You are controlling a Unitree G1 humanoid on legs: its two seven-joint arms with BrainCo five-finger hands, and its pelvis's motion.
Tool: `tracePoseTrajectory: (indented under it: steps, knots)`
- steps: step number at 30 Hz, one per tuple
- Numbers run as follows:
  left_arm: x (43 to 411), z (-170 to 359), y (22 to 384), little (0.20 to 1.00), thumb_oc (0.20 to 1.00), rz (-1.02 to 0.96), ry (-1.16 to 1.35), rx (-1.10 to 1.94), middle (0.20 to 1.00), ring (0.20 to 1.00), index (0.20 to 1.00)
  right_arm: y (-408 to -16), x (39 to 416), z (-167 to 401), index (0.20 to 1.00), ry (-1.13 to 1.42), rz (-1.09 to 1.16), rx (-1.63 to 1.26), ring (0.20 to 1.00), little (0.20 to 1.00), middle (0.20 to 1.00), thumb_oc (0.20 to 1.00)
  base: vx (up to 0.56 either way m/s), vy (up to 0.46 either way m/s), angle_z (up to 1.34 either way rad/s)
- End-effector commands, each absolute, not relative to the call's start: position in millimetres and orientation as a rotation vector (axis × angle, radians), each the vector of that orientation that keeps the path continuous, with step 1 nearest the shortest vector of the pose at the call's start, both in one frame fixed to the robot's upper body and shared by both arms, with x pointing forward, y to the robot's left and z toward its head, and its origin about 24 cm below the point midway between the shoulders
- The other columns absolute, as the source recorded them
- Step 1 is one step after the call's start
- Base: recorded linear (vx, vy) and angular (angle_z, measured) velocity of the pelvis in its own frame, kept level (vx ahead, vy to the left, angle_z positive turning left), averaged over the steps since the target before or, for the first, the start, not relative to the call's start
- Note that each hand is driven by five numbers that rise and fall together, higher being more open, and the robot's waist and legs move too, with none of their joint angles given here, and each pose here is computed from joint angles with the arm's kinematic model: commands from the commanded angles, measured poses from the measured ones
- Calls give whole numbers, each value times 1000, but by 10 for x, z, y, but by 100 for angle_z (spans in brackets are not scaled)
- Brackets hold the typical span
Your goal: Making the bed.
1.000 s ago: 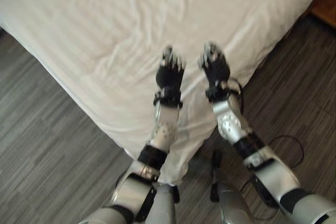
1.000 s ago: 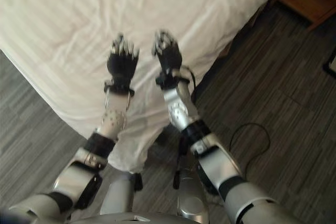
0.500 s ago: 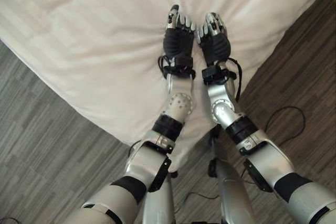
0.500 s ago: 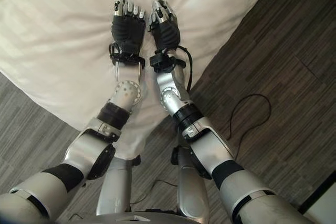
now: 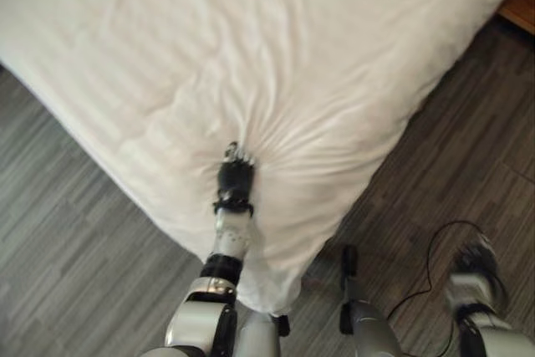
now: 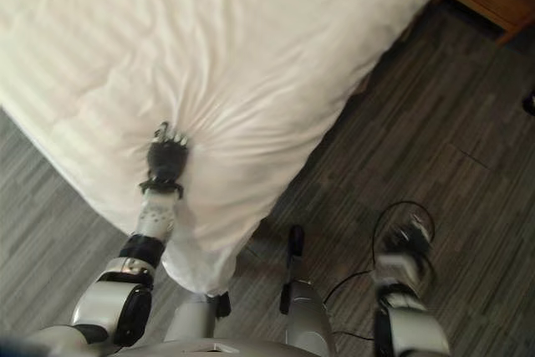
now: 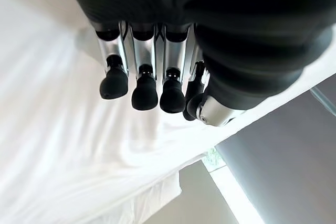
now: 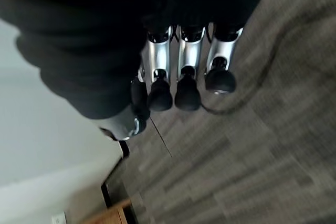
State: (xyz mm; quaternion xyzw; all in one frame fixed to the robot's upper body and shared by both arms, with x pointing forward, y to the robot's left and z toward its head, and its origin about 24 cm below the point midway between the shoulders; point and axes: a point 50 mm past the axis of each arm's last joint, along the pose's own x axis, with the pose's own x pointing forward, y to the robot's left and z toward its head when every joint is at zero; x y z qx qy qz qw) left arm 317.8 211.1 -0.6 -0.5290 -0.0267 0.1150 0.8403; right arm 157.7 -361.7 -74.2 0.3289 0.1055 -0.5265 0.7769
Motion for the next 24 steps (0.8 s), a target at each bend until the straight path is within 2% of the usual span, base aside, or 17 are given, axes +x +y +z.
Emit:
tracePoseTrajectory:
  steps: [1,2,5,6,7,9,10,11,12,13,14,17,18,21,22,24]
  knots:
    - [1659,-1104,3035,200,200,945,386,-928,200,200,200,-3359,2314,-453,200,101,-974,828,200,200,200,200,57,10,-25]
    - [1489,-1007,3352,200,200,1024,333,-855,200,200,200,-3544,2147,-441,200,110,-1011,750,200,200,200,200,69,8,-18]
    - [1314,-712,3861,200,200,1106,221,-715,200,200,200,-3766,2016,-291,200,79,-999,596,200,200,200,200,77,25,-15]
    - [1265,-579,4029,200,200,1132,172,-667,200,200,200,-3801,2028,-204,583,60,-966,532,583,583,583,583,48,42,-6]
    - [1217,-462,4165,200,200,1152,143,-612,200,200,200,-3808,2046,-111,1000,32,-933,473,1000,1000,1000,1000,75,60,8]
    - [1199,-268,4333,200,200,1147,122,-488,200,200,200,-3786,2100,23,1000,1,-857,384,1000,1000,1000,1000,76,76,34]
    - [1259,-91,4419,247,247,1119,109,-350,247,247,247,-3684,2211,235,1000,-68,-762,278,1000,1000,1000,1000,27,112,63]
    - [1370,66,4390,1000,1000,1071,52,-240,1000,1000,1000,-3523,2265,367,1000,-100,-661,168,1000,1000,1000,1000,48,99,56]
    - [1462,143,4346,1000,1000,1027,19,-200,1000,1000,1000,-3454,2282,400,1000,-106,-619,126,1000,1000,1000,1000,41,85,54]
    - [1729,370,4117,1000,1000,875,-95,-113,1000,1000,1000,-3254,2317,429,1000,-84,-497,-5,1000,1000,1000,1000,36,39,26]
    - [1728,369,4112,1000,1000,876,-94,-112,1000,1000,1000,-3252,2317,430,1000,-84,-497,-6,1000,1000,1000,1000,14,37,18]
    - [1963,521,3766,1000,1000,677,-159,-19,1000,1000,1000,-3028,2353,470,1000,-76,-355,-133,1000,1000,1000,1000,8,12,3]
    - [1963,521,3762,1000,1000,678,-158,-18,1000,1000,1000,-3027,2351,470,1000,-76,-356,-134,1000,1000,1000,1000,3,12,-10]
    - [2221,525,3105,1000,1000,322,-153,69,1000,1000,1000,-2669,2407,478,1000,-77,-171,-243,1000,1000,1000,1000,19,29,-21]
    - [2220,523,3102,1000,1000,322,-153,70,1000,1000,1000,-2669,2406,477,1000,-76,-171,-244,1000,1000,1000,1000,22,23,-23]
    - [2265,512,2845,1000,1000,213,-144,100,1000,1000,1000,-2551,2423,484,1000,-62,-105,-360,1000,1000,1000,1000,6,7,-16]
